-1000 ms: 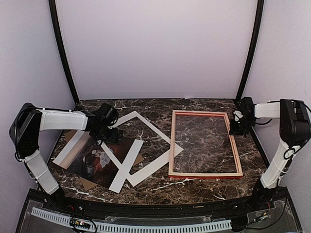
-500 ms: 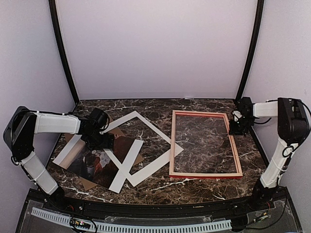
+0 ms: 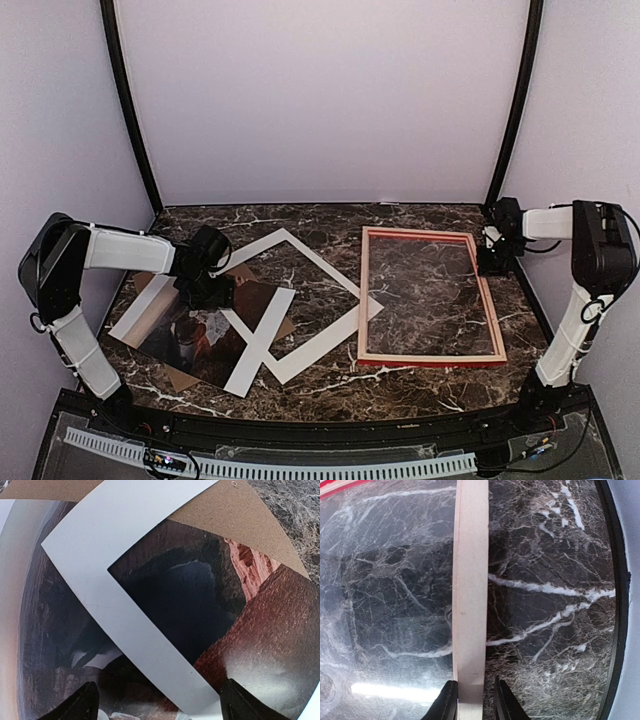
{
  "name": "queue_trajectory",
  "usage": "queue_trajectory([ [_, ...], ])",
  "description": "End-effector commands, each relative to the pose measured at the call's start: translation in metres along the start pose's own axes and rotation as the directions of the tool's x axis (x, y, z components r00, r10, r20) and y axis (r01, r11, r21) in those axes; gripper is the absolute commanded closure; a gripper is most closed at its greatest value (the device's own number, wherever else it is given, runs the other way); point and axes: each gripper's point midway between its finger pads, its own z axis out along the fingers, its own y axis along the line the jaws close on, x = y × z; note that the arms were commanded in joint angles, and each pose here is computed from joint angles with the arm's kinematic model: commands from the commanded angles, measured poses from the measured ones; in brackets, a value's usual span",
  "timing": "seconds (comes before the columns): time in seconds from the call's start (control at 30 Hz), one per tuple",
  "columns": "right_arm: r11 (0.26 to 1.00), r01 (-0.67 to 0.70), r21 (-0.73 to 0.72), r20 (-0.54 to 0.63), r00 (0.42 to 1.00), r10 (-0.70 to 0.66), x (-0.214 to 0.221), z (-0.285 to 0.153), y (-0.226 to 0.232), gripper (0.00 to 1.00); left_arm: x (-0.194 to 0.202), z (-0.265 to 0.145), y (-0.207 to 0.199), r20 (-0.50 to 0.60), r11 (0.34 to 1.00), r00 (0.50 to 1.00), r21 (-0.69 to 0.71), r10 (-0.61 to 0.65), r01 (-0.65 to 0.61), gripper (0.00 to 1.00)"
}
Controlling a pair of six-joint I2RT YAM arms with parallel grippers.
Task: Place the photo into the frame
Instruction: Move the frame body to the center of the board.
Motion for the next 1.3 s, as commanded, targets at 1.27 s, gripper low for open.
queue_trajectory([
  [1.27,0.986,-0.125,-0.111,0.065,0.989,0.133,0.017,-0.010,0.000,0.61,0.017,-0.015,0.001,-0.043,0.941,0.976,0.259,-0.214,0.217,0.15],
])
